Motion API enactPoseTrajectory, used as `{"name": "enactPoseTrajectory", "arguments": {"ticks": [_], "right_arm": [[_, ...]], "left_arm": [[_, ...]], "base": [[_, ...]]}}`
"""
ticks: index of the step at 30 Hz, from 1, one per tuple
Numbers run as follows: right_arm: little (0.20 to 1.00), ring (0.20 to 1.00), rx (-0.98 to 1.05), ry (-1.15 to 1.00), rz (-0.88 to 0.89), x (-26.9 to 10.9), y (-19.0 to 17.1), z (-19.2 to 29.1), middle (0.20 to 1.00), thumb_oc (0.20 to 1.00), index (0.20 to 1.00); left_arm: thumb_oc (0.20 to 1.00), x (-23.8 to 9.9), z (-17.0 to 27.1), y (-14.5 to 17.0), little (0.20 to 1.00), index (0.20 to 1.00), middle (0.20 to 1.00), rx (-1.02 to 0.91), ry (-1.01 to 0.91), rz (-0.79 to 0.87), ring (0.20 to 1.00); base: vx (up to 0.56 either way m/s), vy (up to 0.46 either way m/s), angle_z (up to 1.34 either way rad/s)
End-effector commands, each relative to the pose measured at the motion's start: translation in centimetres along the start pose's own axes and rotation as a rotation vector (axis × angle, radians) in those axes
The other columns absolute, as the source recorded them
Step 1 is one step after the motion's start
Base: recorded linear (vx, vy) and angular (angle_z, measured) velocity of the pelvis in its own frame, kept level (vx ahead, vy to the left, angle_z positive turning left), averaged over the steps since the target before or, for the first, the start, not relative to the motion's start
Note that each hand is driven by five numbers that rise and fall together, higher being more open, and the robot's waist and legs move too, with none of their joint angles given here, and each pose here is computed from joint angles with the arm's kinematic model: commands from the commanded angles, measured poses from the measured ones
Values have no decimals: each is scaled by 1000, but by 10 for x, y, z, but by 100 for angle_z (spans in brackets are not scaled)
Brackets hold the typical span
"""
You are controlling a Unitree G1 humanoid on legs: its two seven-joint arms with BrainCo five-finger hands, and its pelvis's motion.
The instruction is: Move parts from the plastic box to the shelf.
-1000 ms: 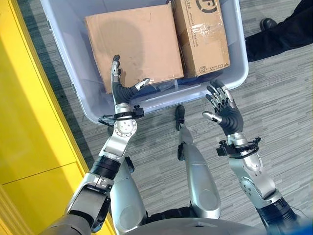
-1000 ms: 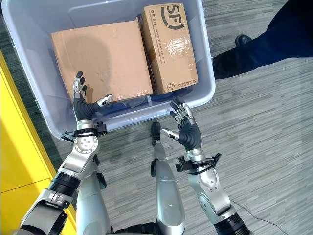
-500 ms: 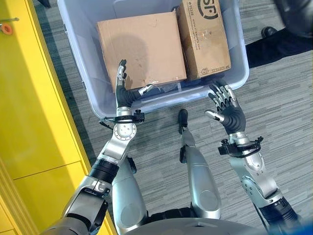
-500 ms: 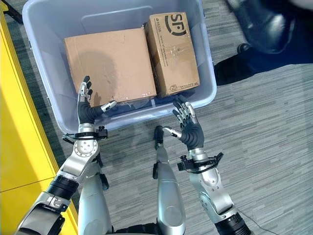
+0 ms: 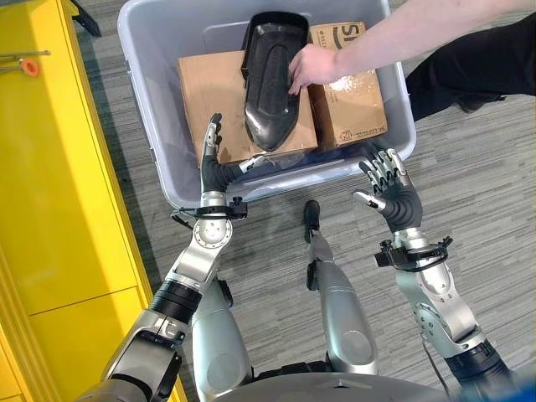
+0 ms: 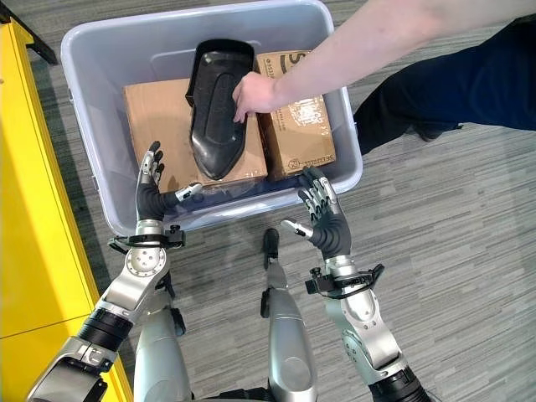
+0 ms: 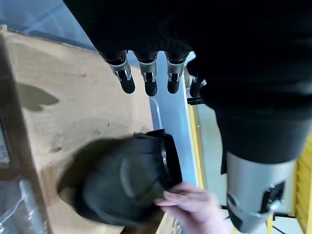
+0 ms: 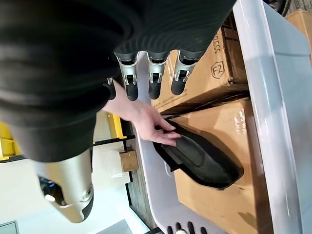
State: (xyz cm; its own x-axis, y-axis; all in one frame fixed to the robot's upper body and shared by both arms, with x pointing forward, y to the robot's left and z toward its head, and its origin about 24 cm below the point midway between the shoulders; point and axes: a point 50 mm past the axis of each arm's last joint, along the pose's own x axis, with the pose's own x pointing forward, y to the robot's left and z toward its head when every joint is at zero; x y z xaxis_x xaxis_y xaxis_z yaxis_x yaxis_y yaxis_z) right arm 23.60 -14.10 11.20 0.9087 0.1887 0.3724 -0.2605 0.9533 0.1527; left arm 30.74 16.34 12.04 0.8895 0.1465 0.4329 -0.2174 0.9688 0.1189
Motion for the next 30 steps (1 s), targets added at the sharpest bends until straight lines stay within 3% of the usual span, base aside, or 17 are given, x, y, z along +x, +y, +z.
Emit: {"name": "enactPoseTrajectory", "arguments": {"ticks": [1, 17, 22, 30], "right_arm": [[1000, 1000, 10, -113, 35, 4, -1, 22, 1000, 1000, 1000], [1000, 1000, 2, -114, 24, 2, -5, 24, 1000, 1000, 1000], [1000, 1000, 8, -114, 41, 2, -5, 24, 1000, 1000, 1000], [1000, 1000, 3, -111, 50, 2, -7, 23, 1000, 1000, 1000]], "left_arm": [[1000, 12, 25, 14, 1000, 1000, 1000, 10, -152, 41, 1000], [1000, 26, 40, 20, 1000, 1000, 1000, 55, -229, 85, 1000], [1000, 44, 62, 15, 1000, 1000, 1000, 241, -368, 47, 1000], [1000, 50, 66, 20, 1000, 1000, 1000, 303, -401, 38, 1000]], "base": [[0, 0, 0], [0, 1, -3], [-7, -8, -9], [1, 0, -7]]}}
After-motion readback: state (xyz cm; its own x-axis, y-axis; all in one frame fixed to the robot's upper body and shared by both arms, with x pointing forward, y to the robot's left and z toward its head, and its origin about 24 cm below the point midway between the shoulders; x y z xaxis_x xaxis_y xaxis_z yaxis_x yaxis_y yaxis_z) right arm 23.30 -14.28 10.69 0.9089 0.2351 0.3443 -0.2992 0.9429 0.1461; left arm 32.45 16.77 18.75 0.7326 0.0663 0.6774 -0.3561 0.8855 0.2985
